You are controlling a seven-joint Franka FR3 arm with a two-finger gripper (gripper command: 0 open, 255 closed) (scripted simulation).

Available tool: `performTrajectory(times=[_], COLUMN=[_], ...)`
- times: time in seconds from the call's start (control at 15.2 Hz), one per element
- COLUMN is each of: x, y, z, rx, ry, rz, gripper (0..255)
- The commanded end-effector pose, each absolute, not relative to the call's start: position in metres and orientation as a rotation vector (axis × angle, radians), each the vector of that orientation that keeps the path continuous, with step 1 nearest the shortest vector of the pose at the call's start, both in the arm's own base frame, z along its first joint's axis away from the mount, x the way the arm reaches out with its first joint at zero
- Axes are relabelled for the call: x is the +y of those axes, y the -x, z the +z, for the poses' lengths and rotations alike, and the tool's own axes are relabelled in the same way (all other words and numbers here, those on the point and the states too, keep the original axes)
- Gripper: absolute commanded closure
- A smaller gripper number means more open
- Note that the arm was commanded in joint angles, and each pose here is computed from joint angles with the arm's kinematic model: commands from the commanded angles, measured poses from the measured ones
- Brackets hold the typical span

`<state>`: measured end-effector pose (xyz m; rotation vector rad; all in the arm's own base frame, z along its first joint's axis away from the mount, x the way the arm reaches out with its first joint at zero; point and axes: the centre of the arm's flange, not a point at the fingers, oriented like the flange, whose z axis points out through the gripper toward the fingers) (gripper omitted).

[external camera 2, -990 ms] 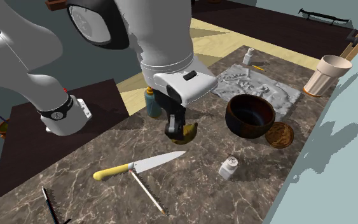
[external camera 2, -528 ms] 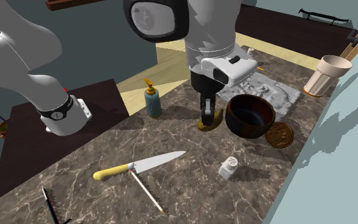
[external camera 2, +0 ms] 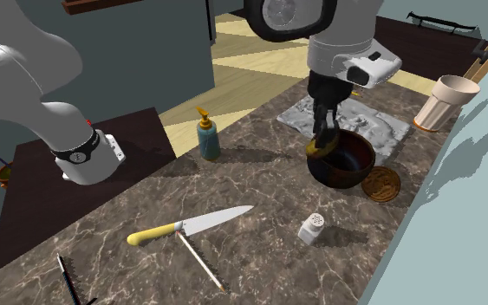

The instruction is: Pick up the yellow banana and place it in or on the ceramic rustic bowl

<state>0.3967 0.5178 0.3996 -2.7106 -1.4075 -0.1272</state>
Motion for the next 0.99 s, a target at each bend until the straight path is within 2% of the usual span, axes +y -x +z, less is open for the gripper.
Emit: performTrajectory(times=[0.0,0.33,0.92], x=[0.544,0.608,0.608], y=[-0.394,-0.388,-0.388], z=[0.399,0.399,0.352], rx=[-1.406,-1.406,-1.406], ry=[2.712,2.712,2.712], rz=[-0.128,-0.128,-0.128], gripper=[255,255,255])
